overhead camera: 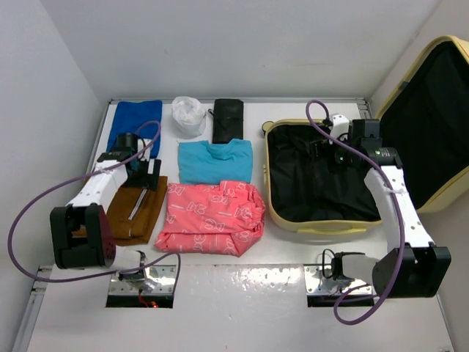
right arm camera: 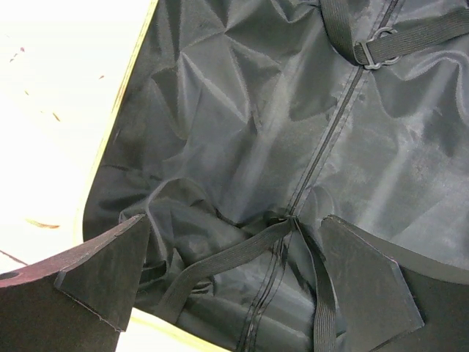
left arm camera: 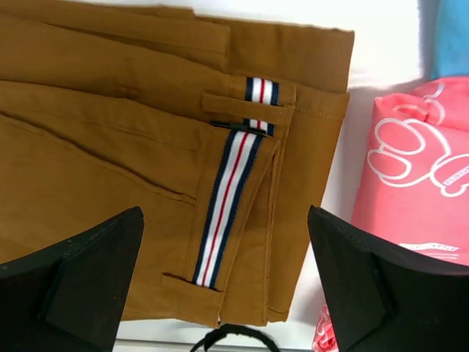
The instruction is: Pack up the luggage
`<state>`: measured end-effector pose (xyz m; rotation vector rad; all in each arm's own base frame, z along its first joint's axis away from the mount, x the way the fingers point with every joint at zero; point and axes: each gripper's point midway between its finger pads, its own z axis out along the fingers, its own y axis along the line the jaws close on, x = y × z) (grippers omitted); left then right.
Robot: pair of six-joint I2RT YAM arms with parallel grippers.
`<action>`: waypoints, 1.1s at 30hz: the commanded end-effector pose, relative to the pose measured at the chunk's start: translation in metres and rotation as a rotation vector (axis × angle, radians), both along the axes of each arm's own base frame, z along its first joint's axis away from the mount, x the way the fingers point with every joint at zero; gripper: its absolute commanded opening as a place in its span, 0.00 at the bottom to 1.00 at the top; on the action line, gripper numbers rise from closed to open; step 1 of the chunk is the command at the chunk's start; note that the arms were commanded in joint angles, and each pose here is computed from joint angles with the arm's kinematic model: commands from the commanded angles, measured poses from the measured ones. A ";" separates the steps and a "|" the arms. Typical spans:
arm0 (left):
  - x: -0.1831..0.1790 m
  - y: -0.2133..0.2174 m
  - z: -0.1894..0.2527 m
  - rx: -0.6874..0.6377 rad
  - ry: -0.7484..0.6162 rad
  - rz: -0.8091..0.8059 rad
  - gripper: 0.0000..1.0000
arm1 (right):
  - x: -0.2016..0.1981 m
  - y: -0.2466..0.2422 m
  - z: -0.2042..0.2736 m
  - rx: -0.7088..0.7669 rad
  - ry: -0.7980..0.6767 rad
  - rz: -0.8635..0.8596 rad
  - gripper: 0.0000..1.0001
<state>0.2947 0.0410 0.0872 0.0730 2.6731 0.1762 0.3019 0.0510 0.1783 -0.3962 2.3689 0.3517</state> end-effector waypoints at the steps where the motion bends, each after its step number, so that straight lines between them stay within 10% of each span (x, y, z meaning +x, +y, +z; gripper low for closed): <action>1: -0.004 -0.010 -0.012 -0.016 0.058 -0.021 0.99 | 0.003 0.004 0.002 -0.003 -0.016 0.028 1.00; 24: 0.008 -0.015 -0.080 0.140 0.212 0.161 0.99 | 0.009 0.006 0.003 -0.052 -0.014 0.071 1.00; 27: 0.007 -0.019 -0.093 0.103 0.261 0.154 0.82 | 0.010 0.006 0.003 -0.049 -0.008 0.068 1.00; 31: 0.015 -0.022 -0.095 0.023 0.265 0.156 0.17 | 0.010 0.016 0.009 -0.023 -0.019 0.084 0.98; 33: 0.019 -0.024 -0.092 -0.008 0.260 0.167 0.04 | 0.010 0.023 0.009 -0.019 -0.025 0.101 0.97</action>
